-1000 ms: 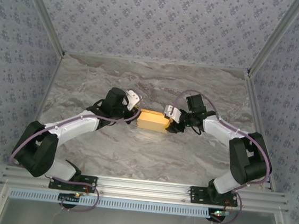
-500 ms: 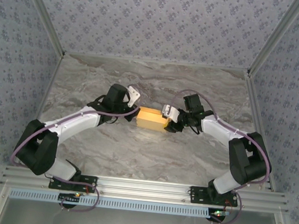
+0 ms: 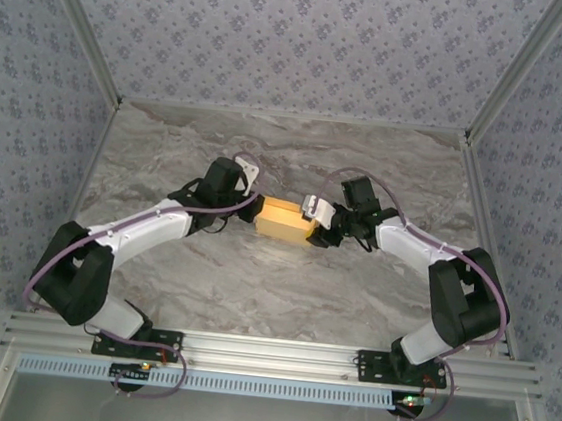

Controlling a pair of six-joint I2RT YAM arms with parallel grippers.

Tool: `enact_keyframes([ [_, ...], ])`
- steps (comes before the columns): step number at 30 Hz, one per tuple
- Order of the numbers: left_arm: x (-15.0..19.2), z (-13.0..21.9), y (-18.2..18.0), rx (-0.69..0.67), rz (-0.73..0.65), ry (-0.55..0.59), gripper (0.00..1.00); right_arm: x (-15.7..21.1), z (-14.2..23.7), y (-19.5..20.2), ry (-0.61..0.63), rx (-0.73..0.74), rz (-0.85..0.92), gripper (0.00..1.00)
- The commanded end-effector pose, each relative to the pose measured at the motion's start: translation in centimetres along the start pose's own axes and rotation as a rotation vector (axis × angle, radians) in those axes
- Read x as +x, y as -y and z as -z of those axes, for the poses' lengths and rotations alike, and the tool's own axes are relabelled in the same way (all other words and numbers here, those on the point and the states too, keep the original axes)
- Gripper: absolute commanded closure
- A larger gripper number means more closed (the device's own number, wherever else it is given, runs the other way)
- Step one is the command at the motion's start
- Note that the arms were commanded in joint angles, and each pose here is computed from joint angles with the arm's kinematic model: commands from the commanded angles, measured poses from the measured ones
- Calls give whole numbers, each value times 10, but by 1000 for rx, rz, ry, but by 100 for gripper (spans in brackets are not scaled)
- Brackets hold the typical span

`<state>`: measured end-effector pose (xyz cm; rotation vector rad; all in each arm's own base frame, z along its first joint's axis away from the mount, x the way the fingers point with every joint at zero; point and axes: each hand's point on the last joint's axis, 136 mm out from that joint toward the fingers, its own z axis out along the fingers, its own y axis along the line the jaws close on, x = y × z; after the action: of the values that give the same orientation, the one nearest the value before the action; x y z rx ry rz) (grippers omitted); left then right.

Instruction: Fold the paper box

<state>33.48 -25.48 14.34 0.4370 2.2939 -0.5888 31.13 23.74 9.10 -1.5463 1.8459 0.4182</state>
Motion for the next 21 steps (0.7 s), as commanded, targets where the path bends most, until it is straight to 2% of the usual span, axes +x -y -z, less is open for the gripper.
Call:
enact_keyframes([
  [1,15,-10,17,57,67,-60,89,20,-12,-1,-87,12,-4,53],
  [10,16,-7,19,38,108,-114,86,24,-14,-3,-105,7,-7,53],
  [18,36,-11,12,16,94,-148,86,24,-14,-3,-111,9,-9,52],
  [21,42,-13,7,-4,88,-152,86,23,-13,0,-108,20,-22,48],
])
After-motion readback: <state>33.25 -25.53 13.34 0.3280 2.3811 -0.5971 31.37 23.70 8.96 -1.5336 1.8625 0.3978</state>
